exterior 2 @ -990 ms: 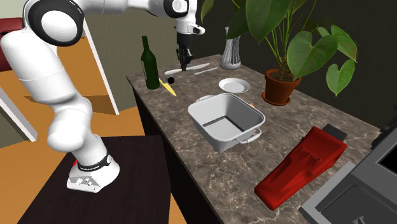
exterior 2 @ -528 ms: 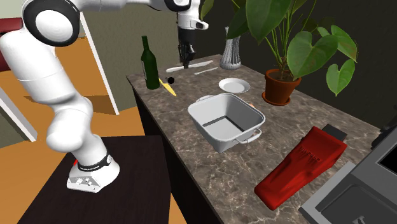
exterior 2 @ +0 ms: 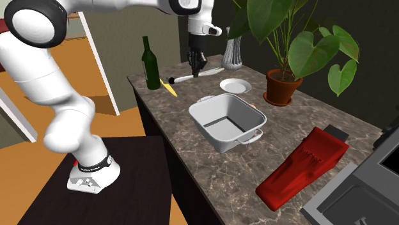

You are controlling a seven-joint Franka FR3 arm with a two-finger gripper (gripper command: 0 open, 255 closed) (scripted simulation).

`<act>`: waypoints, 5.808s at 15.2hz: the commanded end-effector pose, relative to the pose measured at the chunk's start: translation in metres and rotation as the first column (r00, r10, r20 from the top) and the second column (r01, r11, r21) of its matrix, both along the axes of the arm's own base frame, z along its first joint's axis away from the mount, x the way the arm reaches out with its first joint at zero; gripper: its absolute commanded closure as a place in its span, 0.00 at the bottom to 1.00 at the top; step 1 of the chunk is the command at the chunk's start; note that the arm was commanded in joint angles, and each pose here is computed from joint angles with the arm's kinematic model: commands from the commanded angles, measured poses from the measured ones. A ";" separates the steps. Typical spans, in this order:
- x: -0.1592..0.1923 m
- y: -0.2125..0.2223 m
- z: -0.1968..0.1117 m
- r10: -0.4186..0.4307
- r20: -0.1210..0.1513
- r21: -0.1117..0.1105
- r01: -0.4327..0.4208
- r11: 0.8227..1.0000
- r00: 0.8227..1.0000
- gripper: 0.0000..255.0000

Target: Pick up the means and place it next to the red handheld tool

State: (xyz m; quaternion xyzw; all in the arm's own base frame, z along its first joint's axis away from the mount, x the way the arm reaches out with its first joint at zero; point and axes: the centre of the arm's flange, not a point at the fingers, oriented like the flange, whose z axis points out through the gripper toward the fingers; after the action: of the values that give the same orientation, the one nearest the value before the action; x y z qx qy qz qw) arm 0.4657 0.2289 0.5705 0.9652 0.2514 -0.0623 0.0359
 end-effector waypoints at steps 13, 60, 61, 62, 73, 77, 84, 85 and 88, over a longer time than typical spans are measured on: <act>0.069 -0.170 0.001 0.001 0.000 0.000 -0.001 1.000 1.000 1.00; 0.171 -0.416 -0.141 0.001 0.000 0.000 -0.001 1.000 1.000 1.00; 0.171 -0.416 -0.147 0.001 0.000 0.000 -0.001 1.000 1.000 1.00; 0.171 -0.416 -0.152 0.001 0.000 0.000 -0.001 1.000 1.000 1.00; 0.171 -0.416 -0.209 0.001 0.000 0.000 -0.001 1.000 1.000 1.00; 0.171 -0.416 -0.209 0.001 0.000 0.000 -0.001 1.000 1.000 1.00; 0.171 -0.415 -0.210 0.001 -0.001 0.000 -0.001 1.000 1.000 0.00; 0.171 -0.414 -0.211 0.001 -0.001 0.000 -0.001 1.000 1.000 0.00; 0.172 -0.415 -0.196 0.001 0.000 0.000 -0.001 1.000 1.000 0.00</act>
State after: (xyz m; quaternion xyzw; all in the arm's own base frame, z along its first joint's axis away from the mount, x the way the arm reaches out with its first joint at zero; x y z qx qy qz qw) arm 0.6365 -0.1846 0.3676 0.9650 0.2521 -0.0625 0.0359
